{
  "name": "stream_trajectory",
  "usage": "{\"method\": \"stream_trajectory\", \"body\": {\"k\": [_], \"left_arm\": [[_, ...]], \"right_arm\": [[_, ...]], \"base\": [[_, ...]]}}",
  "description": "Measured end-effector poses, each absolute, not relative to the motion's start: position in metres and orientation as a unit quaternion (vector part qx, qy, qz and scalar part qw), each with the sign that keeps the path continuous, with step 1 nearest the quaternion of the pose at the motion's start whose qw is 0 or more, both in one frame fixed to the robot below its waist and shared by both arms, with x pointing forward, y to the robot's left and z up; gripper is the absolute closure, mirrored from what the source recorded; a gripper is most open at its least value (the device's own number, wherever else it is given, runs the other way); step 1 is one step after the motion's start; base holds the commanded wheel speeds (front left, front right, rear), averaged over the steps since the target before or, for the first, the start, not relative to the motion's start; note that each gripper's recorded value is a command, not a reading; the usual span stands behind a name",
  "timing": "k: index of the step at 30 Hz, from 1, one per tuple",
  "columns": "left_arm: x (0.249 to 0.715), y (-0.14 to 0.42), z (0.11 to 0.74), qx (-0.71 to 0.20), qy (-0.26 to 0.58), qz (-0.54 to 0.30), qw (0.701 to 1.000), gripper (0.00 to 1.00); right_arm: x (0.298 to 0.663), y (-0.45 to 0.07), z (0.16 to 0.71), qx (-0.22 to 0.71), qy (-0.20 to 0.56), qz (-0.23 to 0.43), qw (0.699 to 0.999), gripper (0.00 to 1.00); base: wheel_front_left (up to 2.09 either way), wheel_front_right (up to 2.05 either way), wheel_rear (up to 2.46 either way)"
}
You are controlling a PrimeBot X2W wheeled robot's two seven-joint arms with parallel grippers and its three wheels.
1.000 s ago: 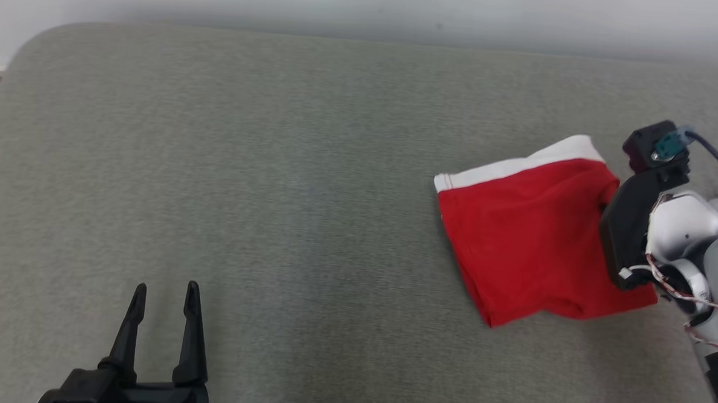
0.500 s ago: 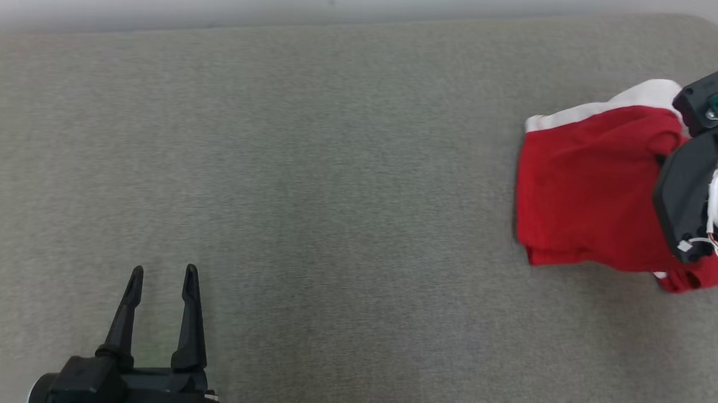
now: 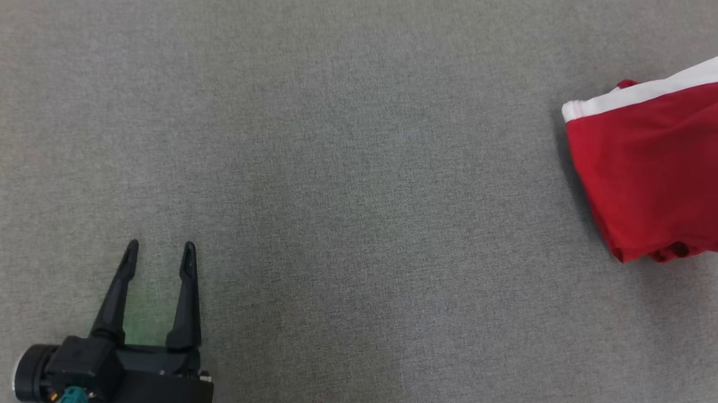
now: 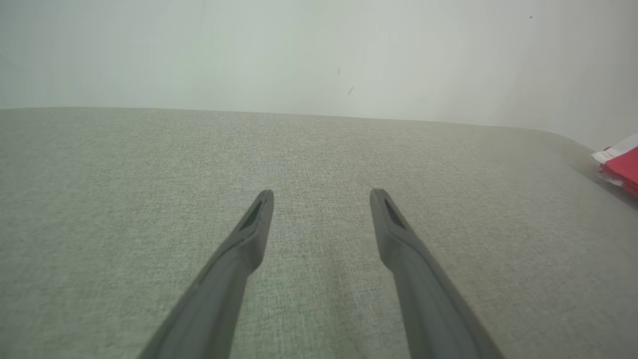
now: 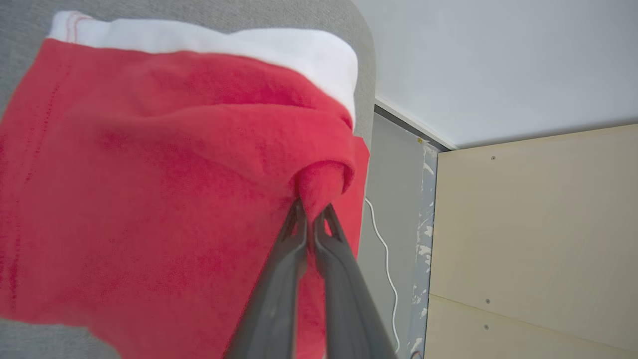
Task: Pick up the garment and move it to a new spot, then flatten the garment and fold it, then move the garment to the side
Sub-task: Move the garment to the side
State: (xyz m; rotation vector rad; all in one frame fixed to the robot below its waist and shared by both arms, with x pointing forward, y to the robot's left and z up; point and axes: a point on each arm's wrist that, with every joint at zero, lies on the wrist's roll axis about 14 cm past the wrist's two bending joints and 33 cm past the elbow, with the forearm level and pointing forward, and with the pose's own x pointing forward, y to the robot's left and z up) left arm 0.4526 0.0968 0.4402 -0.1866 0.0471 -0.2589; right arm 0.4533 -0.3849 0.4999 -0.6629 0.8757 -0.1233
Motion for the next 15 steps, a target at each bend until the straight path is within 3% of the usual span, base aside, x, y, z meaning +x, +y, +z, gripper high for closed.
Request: {"method": "stream_trajectory", "body": {"k": [15], "left_arm": [[0.464, 0.103, 0.437, -0.065, 0.014, -0.141, 0.988, 0.00]], "right_arm": [[0.451, -0.445, 0.473, -0.311, 0.396, -0.136, 0.853, 1.00]], "base": [[0.00, 0.00, 0.00]]}}
